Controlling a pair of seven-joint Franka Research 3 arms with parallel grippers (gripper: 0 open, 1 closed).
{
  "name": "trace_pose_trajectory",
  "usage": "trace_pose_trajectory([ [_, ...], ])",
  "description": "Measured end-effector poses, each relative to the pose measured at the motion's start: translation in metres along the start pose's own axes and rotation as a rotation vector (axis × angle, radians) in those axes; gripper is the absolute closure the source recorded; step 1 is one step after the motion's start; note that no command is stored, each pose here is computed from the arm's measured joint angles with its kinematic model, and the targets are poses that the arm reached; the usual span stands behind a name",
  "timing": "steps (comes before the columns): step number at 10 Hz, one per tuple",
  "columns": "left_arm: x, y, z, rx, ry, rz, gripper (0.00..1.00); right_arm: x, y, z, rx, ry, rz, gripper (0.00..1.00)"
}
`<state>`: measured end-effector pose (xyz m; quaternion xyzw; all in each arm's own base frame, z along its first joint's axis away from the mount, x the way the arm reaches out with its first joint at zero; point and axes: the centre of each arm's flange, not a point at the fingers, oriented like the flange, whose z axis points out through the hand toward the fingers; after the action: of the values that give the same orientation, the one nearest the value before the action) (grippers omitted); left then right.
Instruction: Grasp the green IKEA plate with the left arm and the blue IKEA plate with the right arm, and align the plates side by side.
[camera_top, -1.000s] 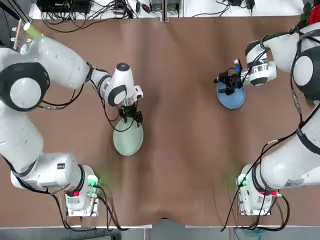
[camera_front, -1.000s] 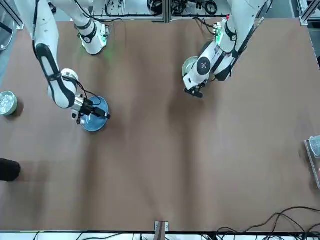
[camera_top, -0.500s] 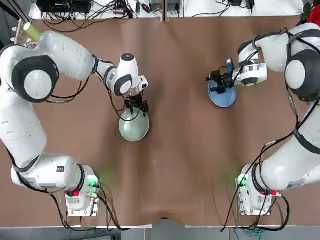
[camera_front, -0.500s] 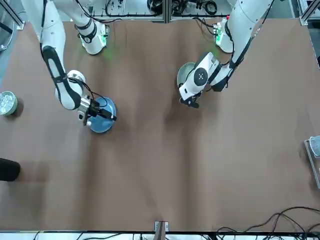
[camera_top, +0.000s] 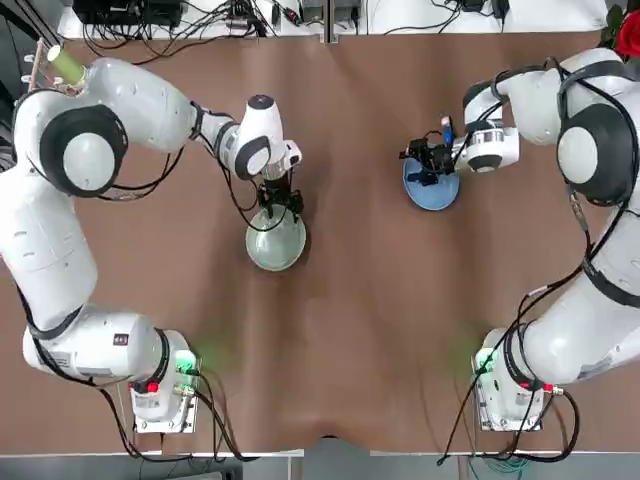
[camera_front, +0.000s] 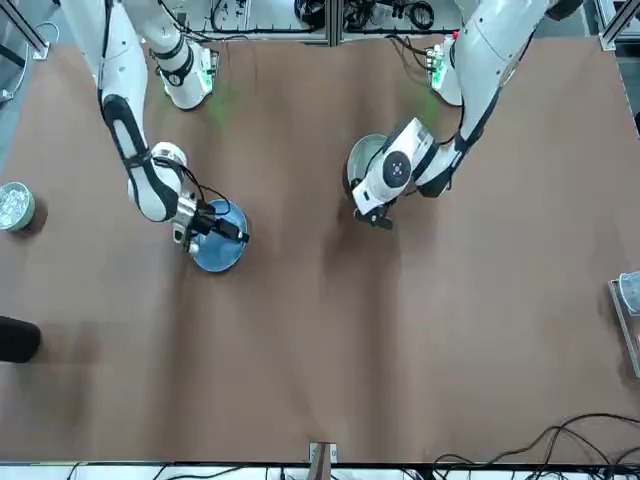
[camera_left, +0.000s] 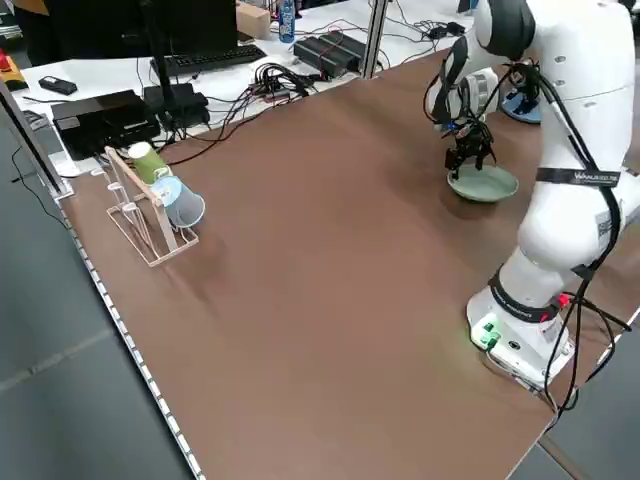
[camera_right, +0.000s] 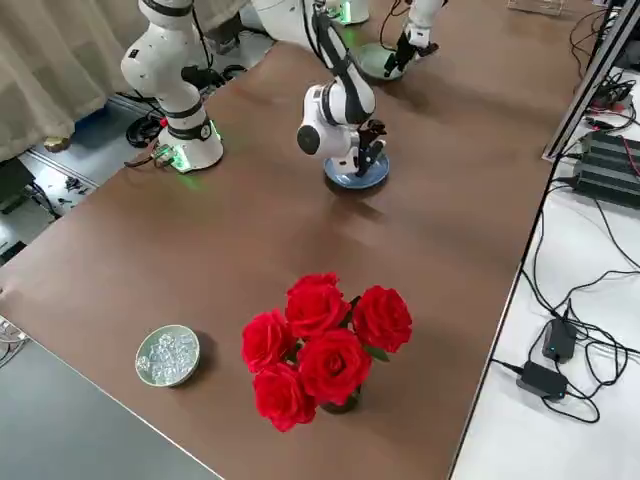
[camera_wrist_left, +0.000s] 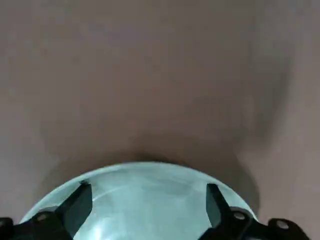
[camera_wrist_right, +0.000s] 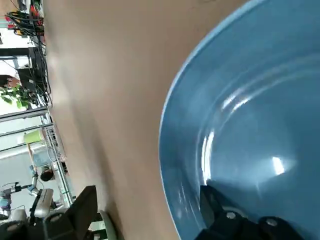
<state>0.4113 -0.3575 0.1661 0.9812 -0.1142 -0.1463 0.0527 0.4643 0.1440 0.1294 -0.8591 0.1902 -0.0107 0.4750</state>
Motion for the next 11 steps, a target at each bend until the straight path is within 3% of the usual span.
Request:
trace_pose_trajectory([
  [7,0.053,0.02,0.005,-0.023,0.041,-0.039,0.0,-0.035,-0.052,0.073,0.089,-0.014,0.032,0.09],
  [11,0.079,0.032,-0.005,-0.037,0.087,-0.053,0.0,-0.048,-0.076,0.097,0.099,-0.048,0.036,0.09],
])
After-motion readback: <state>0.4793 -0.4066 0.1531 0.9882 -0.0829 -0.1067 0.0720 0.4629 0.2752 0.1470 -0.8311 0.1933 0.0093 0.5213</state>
